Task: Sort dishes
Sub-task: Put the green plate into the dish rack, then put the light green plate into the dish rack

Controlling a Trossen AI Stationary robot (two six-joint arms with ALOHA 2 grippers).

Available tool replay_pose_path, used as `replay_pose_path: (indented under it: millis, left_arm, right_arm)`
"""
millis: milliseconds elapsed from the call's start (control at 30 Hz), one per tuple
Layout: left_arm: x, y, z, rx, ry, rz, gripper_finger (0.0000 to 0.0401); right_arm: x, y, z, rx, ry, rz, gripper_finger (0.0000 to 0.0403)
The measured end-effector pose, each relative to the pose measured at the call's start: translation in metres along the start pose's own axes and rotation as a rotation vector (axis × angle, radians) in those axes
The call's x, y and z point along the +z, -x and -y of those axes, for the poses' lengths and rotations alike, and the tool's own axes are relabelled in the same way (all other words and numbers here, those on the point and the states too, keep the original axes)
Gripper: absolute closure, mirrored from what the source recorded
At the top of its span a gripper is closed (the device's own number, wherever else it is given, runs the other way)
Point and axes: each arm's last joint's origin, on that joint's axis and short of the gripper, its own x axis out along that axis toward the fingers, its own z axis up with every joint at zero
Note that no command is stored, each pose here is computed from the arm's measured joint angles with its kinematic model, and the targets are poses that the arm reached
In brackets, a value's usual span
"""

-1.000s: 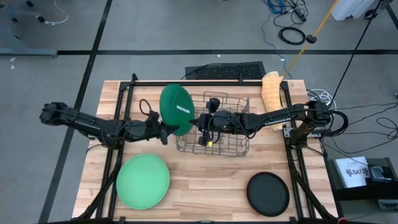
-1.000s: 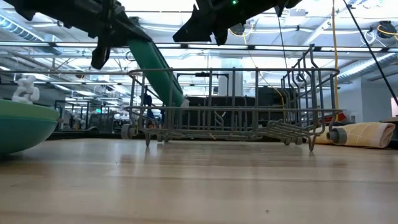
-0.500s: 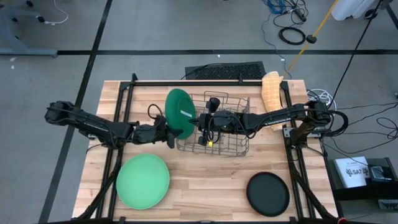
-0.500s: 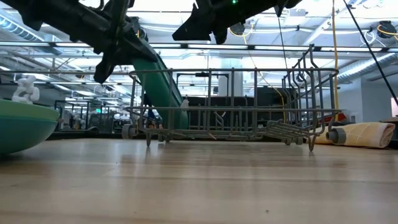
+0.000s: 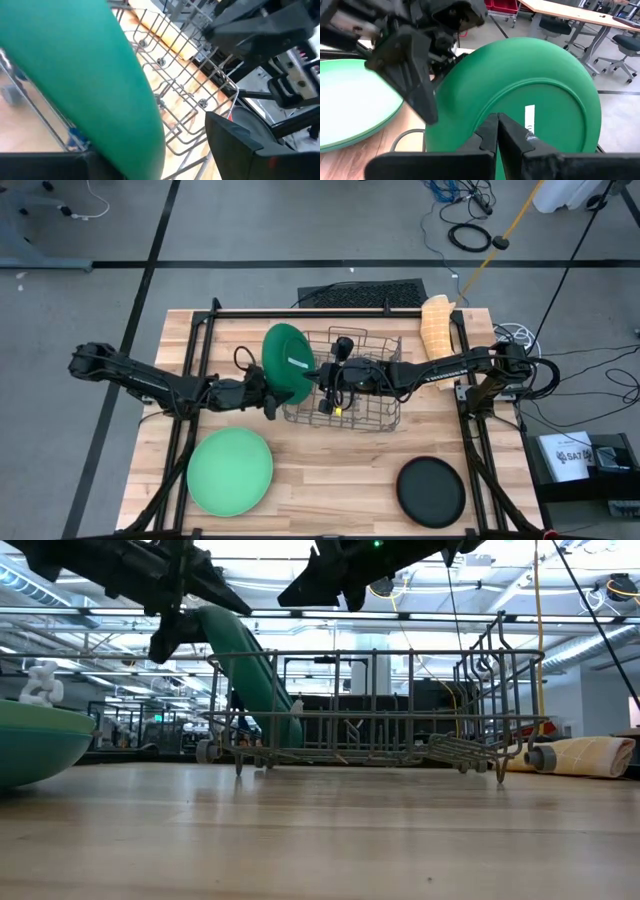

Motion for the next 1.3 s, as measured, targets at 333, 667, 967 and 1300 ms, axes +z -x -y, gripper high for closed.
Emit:
replay_pose_path:
  millis: [333, 667, 967, 1300]
  left_arm:
    - [0.014, 0.029, -0.005, 0.000, -0.034, 0.005, 0.0200]
    - [0.028, 0.066, -0.004, -0.136, -0.097, 0.032, 0.0203]
    - [0.033, 0.085, -0.011, -0.173, -0.099, 0.022, 0.0203]
    - [0.027, 0.096, 0.002, -0.453, -0.202, -0.178, 0.0203]
  right_arm:
    - [-0.001, 0.000, 0.000, 0.001, 0.004, -0.010, 0.0397]
    - [-0.001, 0.000, 0.000, 0.005, 0.008, -0.013, 0.0397]
    - [-0.002, 0.000, 0.000, 0.005, 0.010, -0.019, 0.0397]
    - [-0.002, 0.000, -0.003, 0.088, 0.034, -0.015, 0.0397]
